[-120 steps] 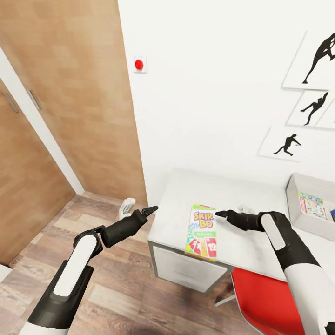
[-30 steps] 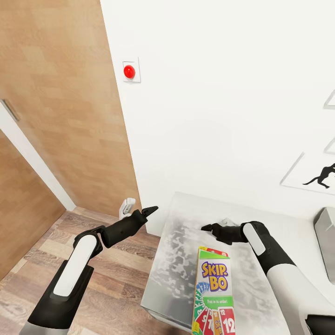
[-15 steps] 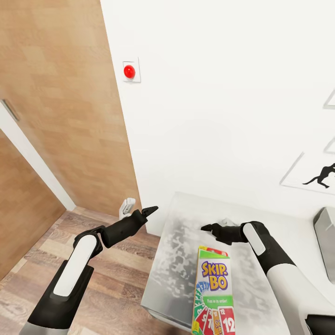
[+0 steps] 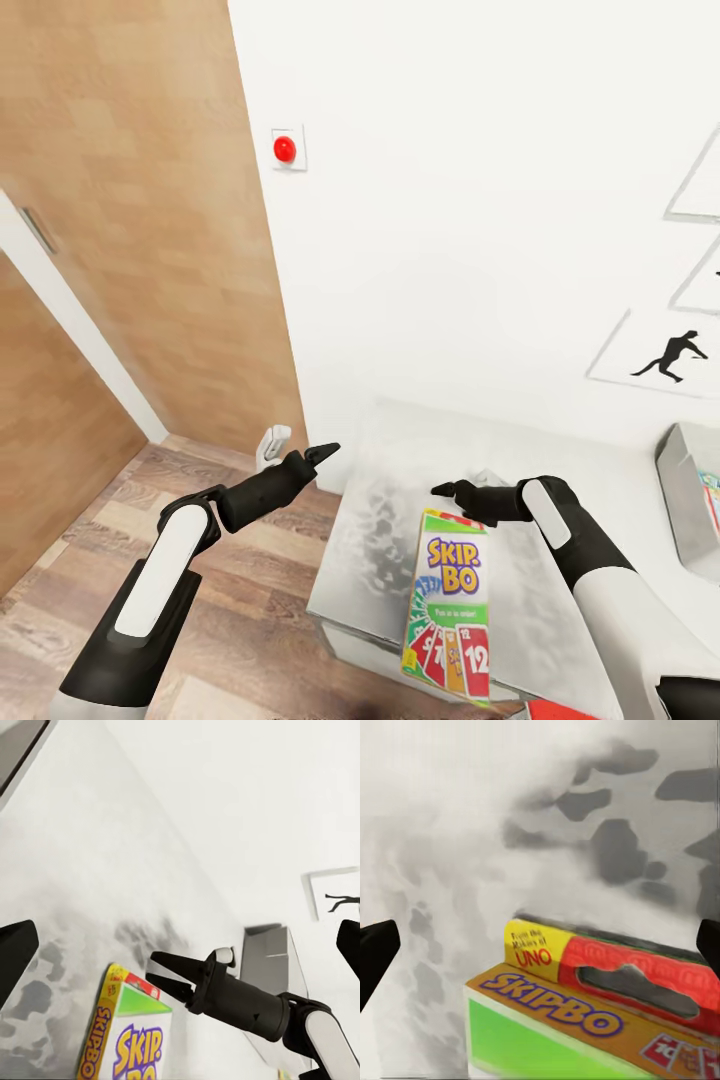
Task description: Put all the toys in the child's room - the three board games (two on the bed and one on the table), the two jigsaw puzzles on the table, and the tennis ball on the table - inside the toy box on the table in the child's room.
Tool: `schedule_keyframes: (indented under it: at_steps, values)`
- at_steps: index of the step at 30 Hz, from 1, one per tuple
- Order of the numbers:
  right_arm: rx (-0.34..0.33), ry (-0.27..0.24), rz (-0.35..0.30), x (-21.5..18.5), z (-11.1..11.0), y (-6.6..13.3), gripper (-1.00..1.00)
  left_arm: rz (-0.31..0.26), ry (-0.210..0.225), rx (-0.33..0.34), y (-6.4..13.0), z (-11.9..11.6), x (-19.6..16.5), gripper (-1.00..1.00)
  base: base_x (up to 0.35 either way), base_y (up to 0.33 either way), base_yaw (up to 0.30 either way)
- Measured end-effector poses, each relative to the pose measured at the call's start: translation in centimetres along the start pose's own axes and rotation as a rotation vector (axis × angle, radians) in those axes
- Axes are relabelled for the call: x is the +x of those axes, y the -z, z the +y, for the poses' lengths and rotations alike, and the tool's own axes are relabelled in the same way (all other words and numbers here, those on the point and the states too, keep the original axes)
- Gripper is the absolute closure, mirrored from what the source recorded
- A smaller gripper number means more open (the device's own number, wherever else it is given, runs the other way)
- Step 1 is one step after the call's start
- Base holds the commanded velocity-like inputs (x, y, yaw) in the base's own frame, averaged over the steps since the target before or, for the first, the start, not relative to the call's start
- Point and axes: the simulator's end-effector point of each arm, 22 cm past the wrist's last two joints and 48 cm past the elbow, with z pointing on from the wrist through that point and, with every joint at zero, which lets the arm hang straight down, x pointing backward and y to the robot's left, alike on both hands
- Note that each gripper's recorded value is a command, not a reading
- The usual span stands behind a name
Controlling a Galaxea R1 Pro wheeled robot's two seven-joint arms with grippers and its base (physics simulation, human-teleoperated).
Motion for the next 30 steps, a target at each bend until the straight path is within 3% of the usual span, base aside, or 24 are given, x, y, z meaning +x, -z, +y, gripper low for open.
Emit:
schedule_keyframes:
  at_steps: [30]
  values:
    - [0.007, 0.007, -0.003, -0.02, -0.08, -0.01, -1.00, -0.001, 0.000, 0.000, 0.05, -0.04, 0.00, -1.00, -0.014, 0.000, 0.000]
